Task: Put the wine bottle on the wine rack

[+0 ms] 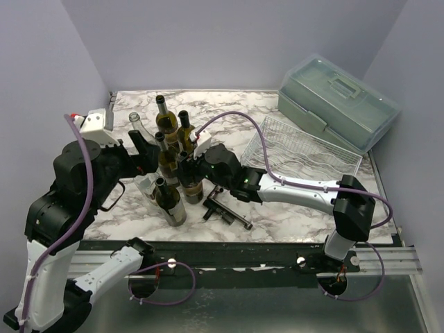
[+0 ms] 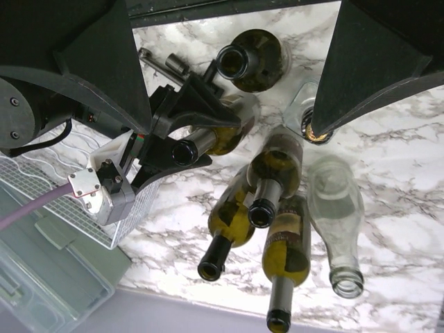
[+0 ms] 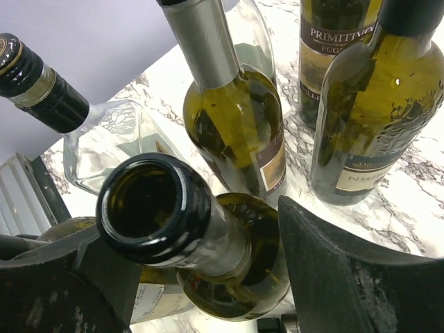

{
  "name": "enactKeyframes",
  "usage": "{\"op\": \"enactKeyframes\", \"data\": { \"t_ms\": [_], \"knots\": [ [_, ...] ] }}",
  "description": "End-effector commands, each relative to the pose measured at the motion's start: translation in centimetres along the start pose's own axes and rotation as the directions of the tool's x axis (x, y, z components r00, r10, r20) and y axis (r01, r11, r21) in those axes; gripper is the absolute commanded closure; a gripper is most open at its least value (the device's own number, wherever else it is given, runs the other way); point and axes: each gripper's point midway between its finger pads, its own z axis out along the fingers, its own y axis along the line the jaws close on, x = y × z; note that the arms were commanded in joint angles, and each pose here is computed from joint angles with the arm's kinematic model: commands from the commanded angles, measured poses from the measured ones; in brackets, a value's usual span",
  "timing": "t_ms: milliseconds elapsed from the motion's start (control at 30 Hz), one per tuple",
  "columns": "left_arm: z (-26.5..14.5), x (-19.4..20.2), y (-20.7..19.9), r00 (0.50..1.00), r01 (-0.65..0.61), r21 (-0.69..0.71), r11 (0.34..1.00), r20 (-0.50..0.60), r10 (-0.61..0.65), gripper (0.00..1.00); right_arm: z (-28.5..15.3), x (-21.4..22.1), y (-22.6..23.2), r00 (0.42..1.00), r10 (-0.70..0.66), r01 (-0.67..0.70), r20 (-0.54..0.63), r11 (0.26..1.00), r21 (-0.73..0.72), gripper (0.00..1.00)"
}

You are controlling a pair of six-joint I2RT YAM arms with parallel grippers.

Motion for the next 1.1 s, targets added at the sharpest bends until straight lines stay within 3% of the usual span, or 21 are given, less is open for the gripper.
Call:
{"op": "enactKeyframes", "data": {
  "t_ms": [0,167,300,467,667,800,1067],
  "knots": [
    [-1.1,-0.5,1.2,0.999,-0.026,-0.033,0.999,0.044,0.027,0.01,0.7,-1.3,0.4,0.999,0.001,-0.002,0.050,1.000,0.015,0.28],
    [-1.3,-0.3,1.4,0.999,-0.028,-0.039,0.999,0.043,0.030,0.01,1.1,-0.6,-0.3,0.999,-0.005,0.003,0.036,0.998,0.056,0.43],
    [-1.5,-0.3,1.8,0.998,-0.029,-0.056,0.998,0.046,0.031,0.01,1.0,-0.8,-1.3,0.999,-0.019,0.014,0.041,0.994,0.110,0.61],
    [-1.5,-0.3,1.9,0.998,-0.028,-0.063,0.998,0.046,0.030,0.01,0.6,-2.4,-2.6,0.996,-0.025,0.009,0.080,0.981,0.191,0.71],
    [-1.6,-0.3,1.9,0.999,-0.023,-0.061,0.998,0.046,0.026,0.01,0.5,-4.7,-3.1,0.992,-0.033,0.002,0.125,0.970,0.245,0.90],
    [-1.7,-0.3,2.0,0.999,-0.021,-0.064,0.998,0.048,0.024,0.01,0.0,-7.0,-3.2,0.984,-0.036,-0.013,0.177,0.964,0.266,0.99],
    [-1.4,0.0,2.2,0.999,-0.019,-0.077,0.997,0.040,0.022,0.01,-4.0,-13.6,-2.5,0.942,-0.071,-0.007,0.328,0.973,0.231,0.99]
  ]
}}
